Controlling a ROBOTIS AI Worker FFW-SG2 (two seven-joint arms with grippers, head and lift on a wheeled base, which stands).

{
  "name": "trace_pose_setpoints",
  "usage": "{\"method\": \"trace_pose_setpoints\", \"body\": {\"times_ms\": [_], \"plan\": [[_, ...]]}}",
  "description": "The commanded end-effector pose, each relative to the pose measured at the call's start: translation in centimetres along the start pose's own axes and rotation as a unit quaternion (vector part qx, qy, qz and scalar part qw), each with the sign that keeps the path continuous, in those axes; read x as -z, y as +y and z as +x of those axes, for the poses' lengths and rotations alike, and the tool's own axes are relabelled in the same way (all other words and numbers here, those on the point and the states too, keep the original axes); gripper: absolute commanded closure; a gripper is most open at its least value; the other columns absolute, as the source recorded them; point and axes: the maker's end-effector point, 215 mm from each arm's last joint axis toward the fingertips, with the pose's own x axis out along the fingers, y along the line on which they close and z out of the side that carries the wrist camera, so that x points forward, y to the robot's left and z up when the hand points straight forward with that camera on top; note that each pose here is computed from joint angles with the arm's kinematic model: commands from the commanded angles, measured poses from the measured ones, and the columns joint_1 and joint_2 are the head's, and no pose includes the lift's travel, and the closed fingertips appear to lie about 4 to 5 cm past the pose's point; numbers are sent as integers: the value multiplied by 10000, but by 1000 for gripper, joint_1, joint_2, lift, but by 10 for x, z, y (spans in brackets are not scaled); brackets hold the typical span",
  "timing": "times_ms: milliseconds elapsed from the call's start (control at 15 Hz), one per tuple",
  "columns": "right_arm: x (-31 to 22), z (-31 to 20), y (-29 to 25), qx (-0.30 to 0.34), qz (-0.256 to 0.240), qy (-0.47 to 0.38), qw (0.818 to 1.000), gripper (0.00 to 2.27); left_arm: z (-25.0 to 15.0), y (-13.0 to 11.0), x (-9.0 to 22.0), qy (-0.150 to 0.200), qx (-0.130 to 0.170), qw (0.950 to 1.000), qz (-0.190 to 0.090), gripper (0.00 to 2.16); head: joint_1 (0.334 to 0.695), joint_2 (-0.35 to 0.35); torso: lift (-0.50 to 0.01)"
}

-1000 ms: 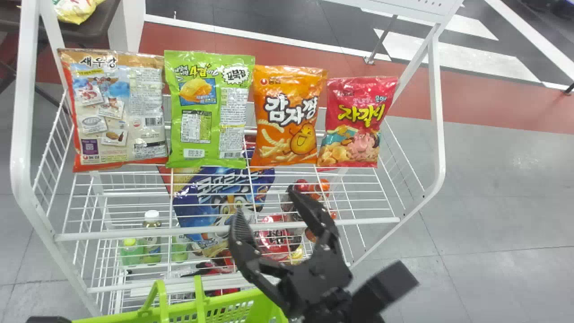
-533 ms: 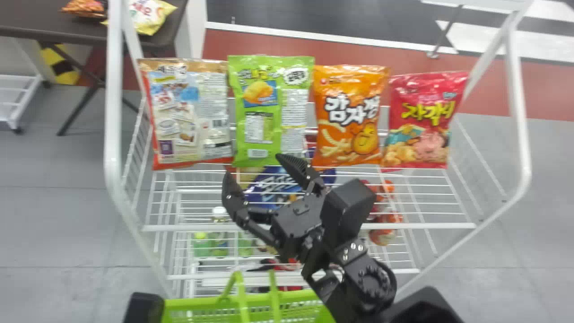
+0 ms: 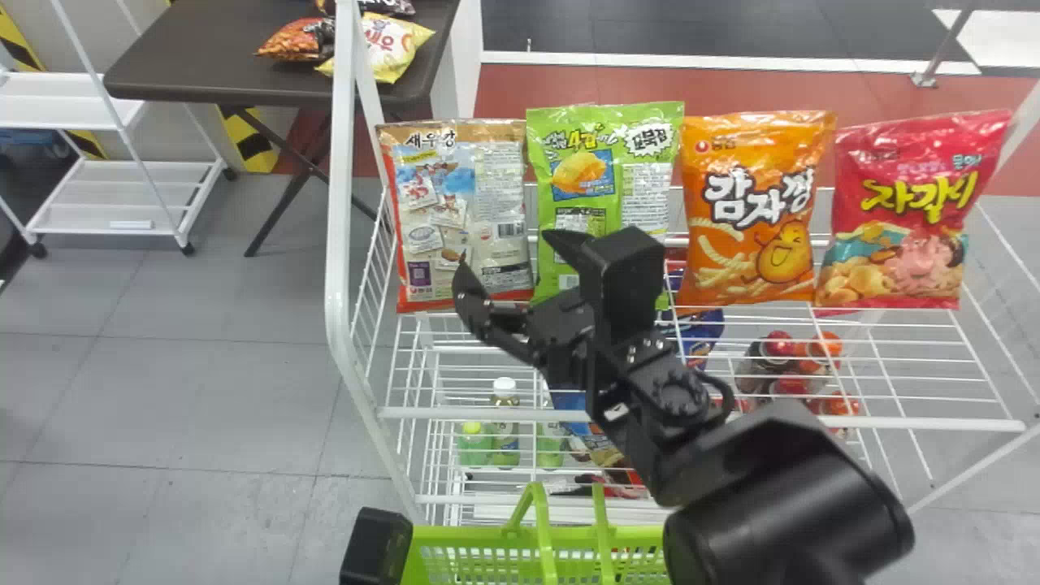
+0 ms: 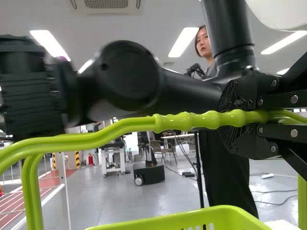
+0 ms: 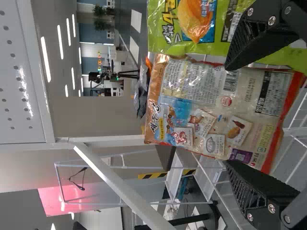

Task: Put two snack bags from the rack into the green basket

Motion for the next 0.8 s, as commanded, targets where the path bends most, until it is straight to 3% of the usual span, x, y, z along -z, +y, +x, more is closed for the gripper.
{"method": "trace_pose_setpoints", "body": {"times_ms": [0, 733], "plan": [[5, 25, -7, 6, -13, 171, 9999, 127, -5, 1, -2, -50, -21, 10000, -15, 1264, 695, 47, -3], [19, 74, -30, -79, -57, 504, 9987, 144, -10, 2, -15, -63, 76, 10000, -6, 1264, 695, 67, -3]]}}
